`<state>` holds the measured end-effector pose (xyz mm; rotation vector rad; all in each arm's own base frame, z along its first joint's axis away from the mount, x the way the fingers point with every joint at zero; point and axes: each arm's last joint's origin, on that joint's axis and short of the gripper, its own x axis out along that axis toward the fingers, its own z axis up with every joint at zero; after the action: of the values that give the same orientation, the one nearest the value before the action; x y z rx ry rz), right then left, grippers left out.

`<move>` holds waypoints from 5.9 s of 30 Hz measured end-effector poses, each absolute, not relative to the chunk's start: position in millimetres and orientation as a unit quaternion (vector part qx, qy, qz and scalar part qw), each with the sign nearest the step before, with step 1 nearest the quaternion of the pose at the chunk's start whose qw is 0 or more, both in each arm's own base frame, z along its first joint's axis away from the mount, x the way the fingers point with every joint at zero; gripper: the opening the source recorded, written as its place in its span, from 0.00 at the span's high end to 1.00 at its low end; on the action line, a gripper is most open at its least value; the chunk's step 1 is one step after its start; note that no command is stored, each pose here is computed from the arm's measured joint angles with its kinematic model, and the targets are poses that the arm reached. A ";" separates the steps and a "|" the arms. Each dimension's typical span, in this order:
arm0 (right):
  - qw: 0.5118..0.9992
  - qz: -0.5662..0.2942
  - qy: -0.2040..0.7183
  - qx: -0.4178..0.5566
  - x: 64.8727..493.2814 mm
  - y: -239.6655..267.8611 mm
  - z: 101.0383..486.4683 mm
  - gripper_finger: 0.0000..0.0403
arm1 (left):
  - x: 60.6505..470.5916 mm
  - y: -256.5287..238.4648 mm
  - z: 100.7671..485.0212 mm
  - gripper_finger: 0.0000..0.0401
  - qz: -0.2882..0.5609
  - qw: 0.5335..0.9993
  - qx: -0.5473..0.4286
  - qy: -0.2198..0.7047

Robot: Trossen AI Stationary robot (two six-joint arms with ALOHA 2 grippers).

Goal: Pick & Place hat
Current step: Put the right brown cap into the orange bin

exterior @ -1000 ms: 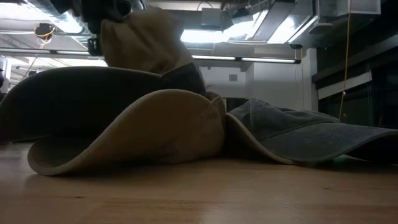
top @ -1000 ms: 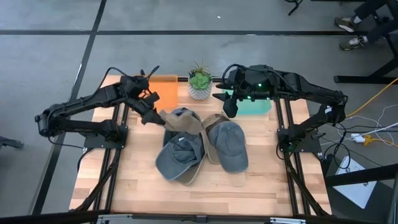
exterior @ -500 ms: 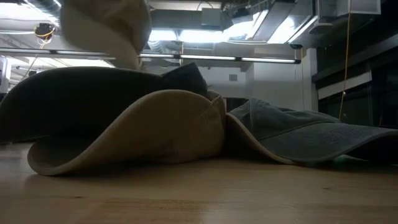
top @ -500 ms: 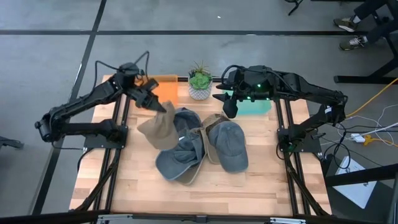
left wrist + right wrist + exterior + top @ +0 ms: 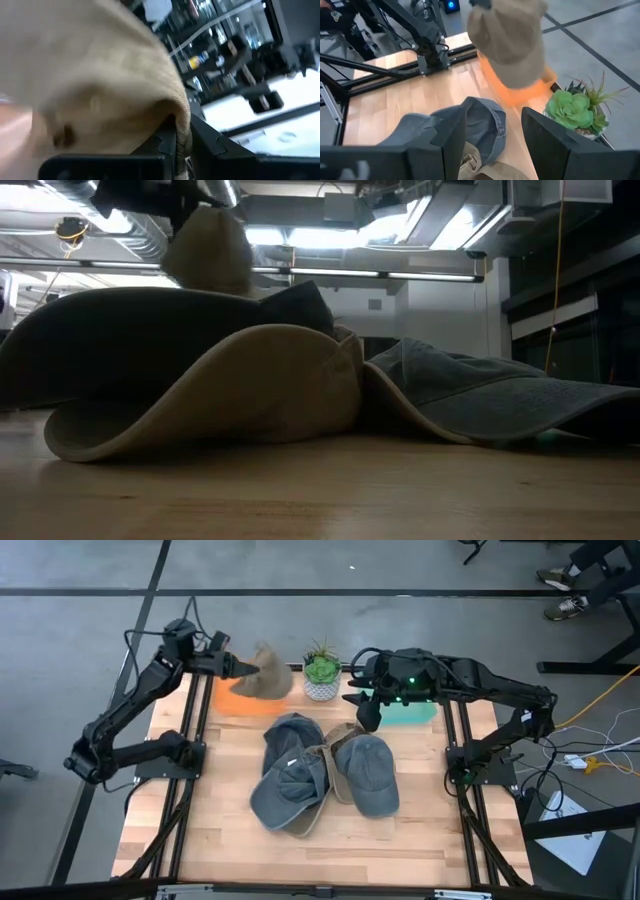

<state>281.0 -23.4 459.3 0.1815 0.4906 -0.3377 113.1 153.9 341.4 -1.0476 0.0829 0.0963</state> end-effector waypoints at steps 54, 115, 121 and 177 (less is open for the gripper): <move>0.940 -0.191 0.272 0.080 291.2 -25.4 447.0 0.53 | 94.3 194.2 266.3 0.94 0.277 0.813 -0.506 -0.077; 0.940 -0.190 0.273 0.077 291.2 -25.4 447.0 0.53 | 57.4 167.6 237.1 0.83 0.388 0.820 -0.395 0.144; 0.940 -0.190 0.272 0.079 291.0 -25.4 447.1 0.53 | 57.5 167.7 237.1 0.67 0.389 0.819 -0.397 0.142; 0.940 -0.188 0.274 0.071 291.1 -25.4 447.0 0.53 | 93.1 158.8 264.0 0.99 0.270 0.878 -0.392 0.054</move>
<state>291.1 -25.4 447.0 0.1457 0.5591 -0.3838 93.1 158.8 264.0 -0.8175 0.1136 0.5638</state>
